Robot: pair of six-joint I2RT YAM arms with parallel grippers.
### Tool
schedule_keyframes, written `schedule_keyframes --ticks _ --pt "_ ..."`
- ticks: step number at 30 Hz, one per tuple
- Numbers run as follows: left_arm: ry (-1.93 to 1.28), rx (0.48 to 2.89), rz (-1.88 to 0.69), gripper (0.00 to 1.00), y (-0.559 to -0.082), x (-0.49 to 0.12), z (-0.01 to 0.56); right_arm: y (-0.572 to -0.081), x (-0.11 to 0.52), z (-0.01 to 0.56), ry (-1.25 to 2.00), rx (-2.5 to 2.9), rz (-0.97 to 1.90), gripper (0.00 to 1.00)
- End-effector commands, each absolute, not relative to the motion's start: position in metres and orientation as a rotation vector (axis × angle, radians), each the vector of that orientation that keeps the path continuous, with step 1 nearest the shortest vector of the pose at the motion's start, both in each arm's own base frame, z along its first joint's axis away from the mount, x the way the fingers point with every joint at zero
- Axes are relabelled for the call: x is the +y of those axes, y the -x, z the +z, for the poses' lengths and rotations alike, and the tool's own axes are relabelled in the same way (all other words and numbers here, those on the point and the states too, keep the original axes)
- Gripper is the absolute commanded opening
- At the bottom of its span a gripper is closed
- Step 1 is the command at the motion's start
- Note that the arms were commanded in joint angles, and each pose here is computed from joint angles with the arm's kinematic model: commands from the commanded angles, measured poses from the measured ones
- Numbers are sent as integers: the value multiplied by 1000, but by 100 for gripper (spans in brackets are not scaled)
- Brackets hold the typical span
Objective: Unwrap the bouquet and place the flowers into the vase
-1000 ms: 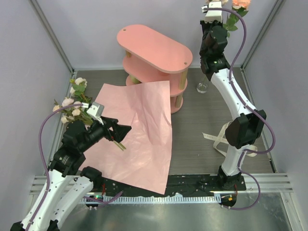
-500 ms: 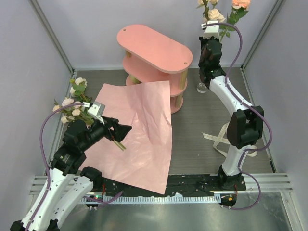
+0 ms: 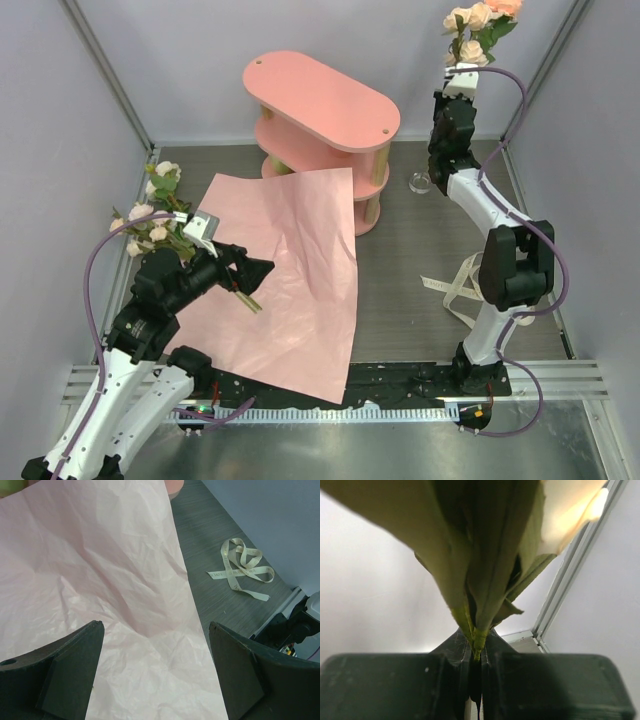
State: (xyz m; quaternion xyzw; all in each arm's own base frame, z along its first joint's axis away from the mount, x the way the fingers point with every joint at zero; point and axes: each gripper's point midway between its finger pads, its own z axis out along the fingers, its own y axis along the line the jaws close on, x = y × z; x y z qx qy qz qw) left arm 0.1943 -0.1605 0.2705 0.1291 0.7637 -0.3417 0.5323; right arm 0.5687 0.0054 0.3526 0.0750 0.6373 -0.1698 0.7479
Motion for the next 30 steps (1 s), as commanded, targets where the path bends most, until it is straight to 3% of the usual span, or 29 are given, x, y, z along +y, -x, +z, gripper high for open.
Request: schedule_keyframes --ticks 1,17,26,30 --pt "-326 1789 -802 90 -197 -161 279 -569 5 380 -215 1287 -302 4" --pt "-328 1787 -803 90 -197 -161 280 -580 12 351 -166 1393 -300 11" --pt "-328 1789 -807 90 -195 -161 279 -584 14 337 -155 1441 -298 28" --pt "-328 1787 -803 90 -196 -161 280 -584 14 336 -155 1469 -299 47"
